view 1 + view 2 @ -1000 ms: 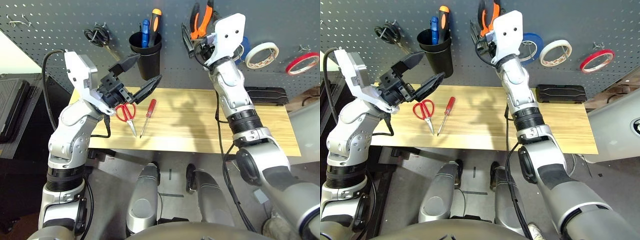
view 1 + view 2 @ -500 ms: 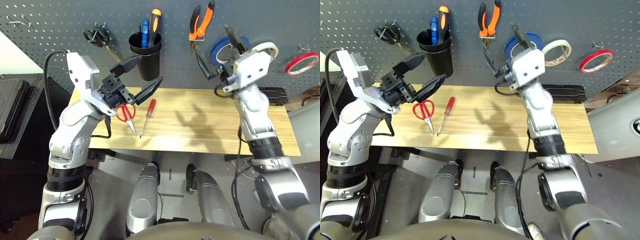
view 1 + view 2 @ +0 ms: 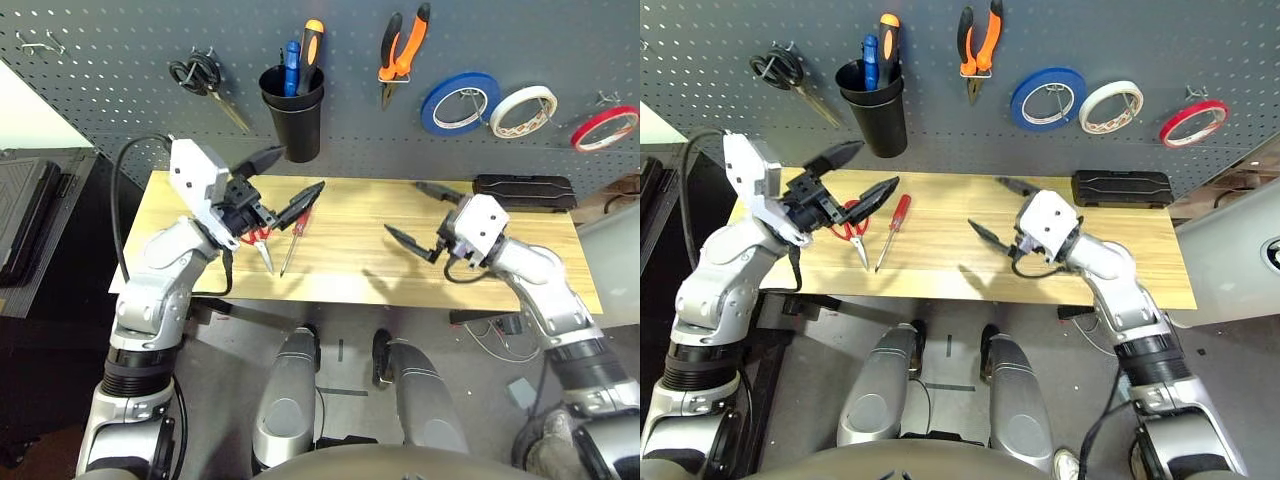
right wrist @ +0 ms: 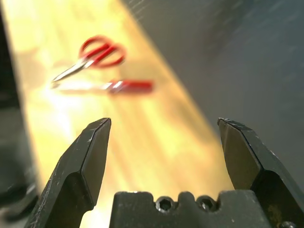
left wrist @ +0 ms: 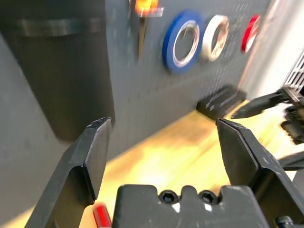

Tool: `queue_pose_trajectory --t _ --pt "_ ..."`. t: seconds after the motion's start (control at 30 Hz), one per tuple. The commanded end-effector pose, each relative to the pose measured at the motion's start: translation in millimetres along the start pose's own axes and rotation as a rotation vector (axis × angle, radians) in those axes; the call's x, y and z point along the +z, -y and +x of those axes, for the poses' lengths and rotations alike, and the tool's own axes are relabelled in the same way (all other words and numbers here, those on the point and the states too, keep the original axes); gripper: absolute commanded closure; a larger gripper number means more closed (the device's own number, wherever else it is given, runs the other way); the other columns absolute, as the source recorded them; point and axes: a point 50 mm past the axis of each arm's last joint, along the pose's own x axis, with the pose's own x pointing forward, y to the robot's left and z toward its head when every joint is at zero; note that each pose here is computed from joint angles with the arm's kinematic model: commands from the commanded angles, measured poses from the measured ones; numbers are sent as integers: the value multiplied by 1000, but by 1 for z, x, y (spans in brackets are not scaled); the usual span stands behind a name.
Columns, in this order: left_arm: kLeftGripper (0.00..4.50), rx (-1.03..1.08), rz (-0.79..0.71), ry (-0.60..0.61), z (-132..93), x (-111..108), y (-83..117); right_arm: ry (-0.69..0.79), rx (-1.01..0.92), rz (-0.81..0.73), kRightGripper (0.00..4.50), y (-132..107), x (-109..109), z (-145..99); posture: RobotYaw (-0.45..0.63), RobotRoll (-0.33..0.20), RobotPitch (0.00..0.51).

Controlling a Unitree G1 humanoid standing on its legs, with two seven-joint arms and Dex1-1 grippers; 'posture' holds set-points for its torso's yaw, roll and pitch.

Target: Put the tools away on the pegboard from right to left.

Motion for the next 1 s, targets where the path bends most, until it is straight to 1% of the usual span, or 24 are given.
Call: queue_pose_trajectory --t 0.03,0.33,0.5,0.6,0.77,0.9,1.0 --pt "0 58 -32 -97 0 -25 6 -74 76 21 39 -12 -11 -3 297 0 269" --pt "0 205 -76 -311 13 -74 15 -148 89 54 39 -17 -20 -1 292 0 276" --pt "0 253 -80 -447 21 -97 8 -169 87 56 39 -18 -20 5 275 0 281" --pt "0 258 -77 -507 27 -107 5 -184 84 59 39 -19 -20 9 269 0 284" --pt "0 271 -97 -564 37 -120 -1 -196 82 59 39 -21 -20 12 252 0 290" --pt "0 313 -107 -619 43 -131 -10 -203 82 56 39 -23 -19 11 232 0 295" --pt "0 338 -117 -638 47 -136 -17 -207 80 53 39 -24 -18 10 217 0 296"
